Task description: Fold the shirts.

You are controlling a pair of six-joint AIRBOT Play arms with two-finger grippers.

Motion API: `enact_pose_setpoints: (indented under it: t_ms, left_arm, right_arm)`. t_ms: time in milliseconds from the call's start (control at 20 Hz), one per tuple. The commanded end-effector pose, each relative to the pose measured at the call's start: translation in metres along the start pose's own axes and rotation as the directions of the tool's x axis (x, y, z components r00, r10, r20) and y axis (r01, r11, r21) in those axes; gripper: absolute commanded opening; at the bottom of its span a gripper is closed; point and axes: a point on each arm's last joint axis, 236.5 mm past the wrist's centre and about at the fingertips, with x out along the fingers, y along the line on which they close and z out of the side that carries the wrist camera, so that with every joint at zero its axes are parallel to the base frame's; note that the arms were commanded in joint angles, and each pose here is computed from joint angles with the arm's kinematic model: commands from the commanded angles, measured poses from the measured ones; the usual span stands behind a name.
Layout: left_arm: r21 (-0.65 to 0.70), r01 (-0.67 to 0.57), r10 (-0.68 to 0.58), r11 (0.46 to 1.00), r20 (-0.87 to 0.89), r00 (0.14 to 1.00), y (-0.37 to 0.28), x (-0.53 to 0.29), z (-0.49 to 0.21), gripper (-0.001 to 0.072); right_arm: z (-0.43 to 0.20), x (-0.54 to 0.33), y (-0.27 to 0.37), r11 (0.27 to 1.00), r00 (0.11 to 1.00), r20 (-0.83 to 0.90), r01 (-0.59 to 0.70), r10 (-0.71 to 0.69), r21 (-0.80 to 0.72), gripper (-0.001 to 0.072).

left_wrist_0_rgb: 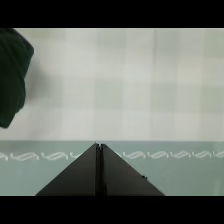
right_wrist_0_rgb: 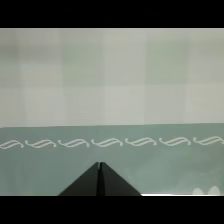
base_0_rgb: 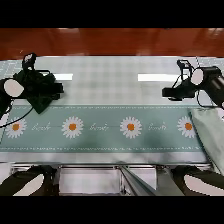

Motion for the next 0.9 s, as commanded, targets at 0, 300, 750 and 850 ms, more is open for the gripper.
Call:
enact_pose_setpoints:
  t_ms: [0,300,750,850]
  left_arm:
    - [-0.025,0.027,-0.024,0.999,0.127,0.992,-0.006,-0.003,0.031,0.0042]
    - [0.06,-0.006,-0.016,0.998,0.353,0.936,-0.005,-0.034,0.125,0.0509]
    - [-0.248,-0.252,0.227,0.935,-0.124,0.966,0.185,0.014,0.068,0.0508]
    - [-0.296,-0.275,0.238,0.915,-0.155,0.959,0.212,0.021,0.057,0.0509]
  right_arm:
    - [0.005,0.0,0.0,1.0,1.0,0.018,-0.002,0.003,-0.005,0.0413]
    - [-0.022,-0.014,0.004,0.997,1.0,0.0,-0.028,0.028,-0.071,0.0419]
    - [-0.06,-0.034,0.0,0.997,0.995,0.091,-0.043,0.049,-0.058,0.0417]
    - [-0.058,-0.035,0.003,0.997,0.993,0.101,-0.059,0.064,-0.051,0.0417]
